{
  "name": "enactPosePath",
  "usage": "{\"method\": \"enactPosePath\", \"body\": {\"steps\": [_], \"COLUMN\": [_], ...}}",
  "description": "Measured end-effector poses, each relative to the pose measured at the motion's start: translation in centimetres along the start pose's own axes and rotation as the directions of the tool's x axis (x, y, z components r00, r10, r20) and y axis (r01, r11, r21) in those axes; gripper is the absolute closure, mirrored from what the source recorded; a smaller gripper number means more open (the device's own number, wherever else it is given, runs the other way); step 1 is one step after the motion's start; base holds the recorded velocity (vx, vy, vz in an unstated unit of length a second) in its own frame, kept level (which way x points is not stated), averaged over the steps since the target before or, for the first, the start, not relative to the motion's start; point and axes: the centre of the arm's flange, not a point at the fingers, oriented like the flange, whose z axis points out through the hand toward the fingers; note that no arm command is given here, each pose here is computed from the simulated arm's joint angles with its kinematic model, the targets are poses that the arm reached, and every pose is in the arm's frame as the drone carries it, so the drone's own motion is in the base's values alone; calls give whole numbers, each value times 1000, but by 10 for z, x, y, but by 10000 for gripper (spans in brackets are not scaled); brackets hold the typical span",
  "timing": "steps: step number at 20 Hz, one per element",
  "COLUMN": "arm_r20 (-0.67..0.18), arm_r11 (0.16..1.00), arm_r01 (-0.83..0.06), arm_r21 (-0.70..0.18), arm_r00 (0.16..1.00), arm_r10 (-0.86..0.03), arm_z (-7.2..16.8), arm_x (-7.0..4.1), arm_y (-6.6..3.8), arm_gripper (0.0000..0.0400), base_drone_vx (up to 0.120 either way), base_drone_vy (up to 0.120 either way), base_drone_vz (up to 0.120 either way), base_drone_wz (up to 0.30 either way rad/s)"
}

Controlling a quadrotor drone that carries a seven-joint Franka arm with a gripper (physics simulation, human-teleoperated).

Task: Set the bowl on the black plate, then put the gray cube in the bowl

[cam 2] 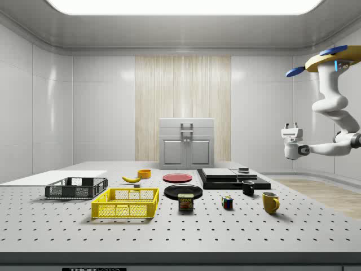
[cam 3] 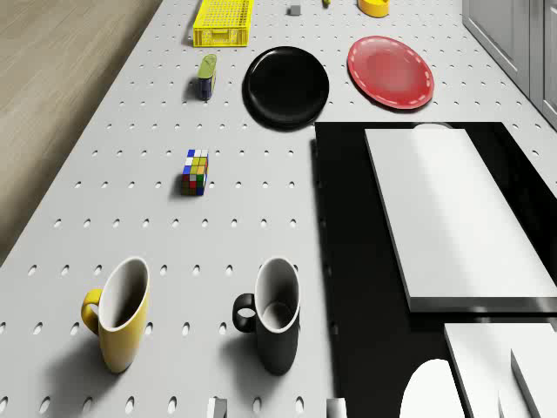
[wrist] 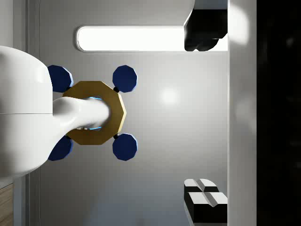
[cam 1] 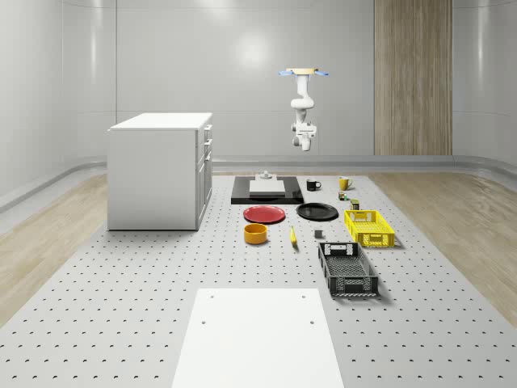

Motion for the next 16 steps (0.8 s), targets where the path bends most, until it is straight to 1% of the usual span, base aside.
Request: {"method": "enactPosePath", "body": {"steps": [4, 9, 12, 16], "arm_r20": [-2, -5, -7, -9], "arm_r11": [1000, 1000, 1000, 1000], "arm_r01": [0, 0, 0, 0], "arm_r21": [2, 5, 7, 9], "arm_r00": [1000, 1000, 1000, 1000], "arm_r10": [0, 0, 0, 0], "arm_z": [-30, -61, -75, -85], "arm_x": [-2, -2, -1, 0], "arm_y": [3, 2, 1, 0], "arm_gripper": [0, 0, 0, 0], "base_drone_vx": [0, 0, 0, 0], "base_drone_vy": [0, 0, 0, 0], "base_drone_vz": [0, 0, 0, 0], "base_drone_wz": [0, 0, 0, 0]}}
